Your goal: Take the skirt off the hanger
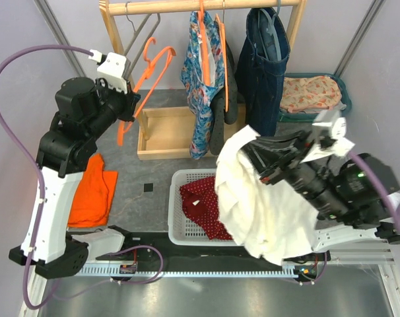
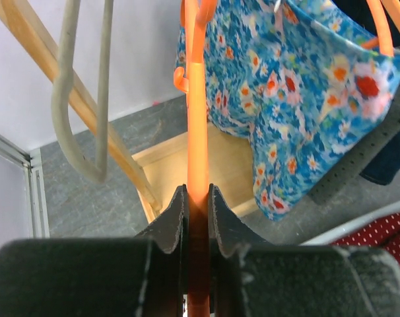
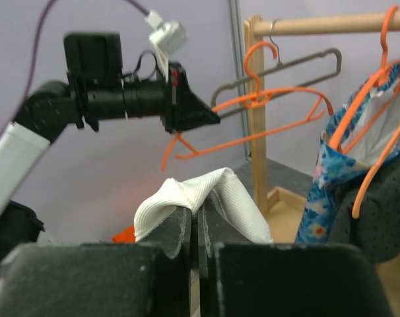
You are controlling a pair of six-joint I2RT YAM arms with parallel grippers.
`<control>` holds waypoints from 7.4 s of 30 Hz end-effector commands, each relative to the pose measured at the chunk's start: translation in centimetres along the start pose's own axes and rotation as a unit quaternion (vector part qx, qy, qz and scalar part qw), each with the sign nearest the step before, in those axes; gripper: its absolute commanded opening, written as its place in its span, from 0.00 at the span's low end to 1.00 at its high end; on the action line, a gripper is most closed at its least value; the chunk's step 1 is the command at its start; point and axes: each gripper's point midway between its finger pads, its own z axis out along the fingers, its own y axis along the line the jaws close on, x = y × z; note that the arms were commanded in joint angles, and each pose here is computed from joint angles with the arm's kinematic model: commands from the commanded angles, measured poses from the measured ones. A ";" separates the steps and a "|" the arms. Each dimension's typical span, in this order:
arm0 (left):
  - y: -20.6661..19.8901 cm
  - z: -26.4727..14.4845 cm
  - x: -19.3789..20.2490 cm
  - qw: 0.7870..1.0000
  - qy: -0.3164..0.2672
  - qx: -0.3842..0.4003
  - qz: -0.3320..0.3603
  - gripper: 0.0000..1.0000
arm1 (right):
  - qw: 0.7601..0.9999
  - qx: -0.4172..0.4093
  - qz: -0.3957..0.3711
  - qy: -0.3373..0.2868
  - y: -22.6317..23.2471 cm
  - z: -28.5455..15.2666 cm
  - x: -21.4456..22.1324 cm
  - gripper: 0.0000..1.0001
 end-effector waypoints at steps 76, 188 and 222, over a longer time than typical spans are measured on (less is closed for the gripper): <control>1.1 0.5 -14.4 0.975 -0.183 0.025 -0.121 1.00 | 0.877 0.358 -0.026 0.319 -15.2 -11.9 37.2 0.70; -2.2 -11.7 -7.5 0.984 -0.154 0.059 0.071 0.02 | 0.869 0.243 0.032 0.430 -9.3 -11.8 32.1 0.98; -6.9 -19.3 -5.2 0.951 -0.174 0.237 0.094 0.02 | 0.966 0.245 -0.081 0.028 -6.7 6.3 1.1 0.96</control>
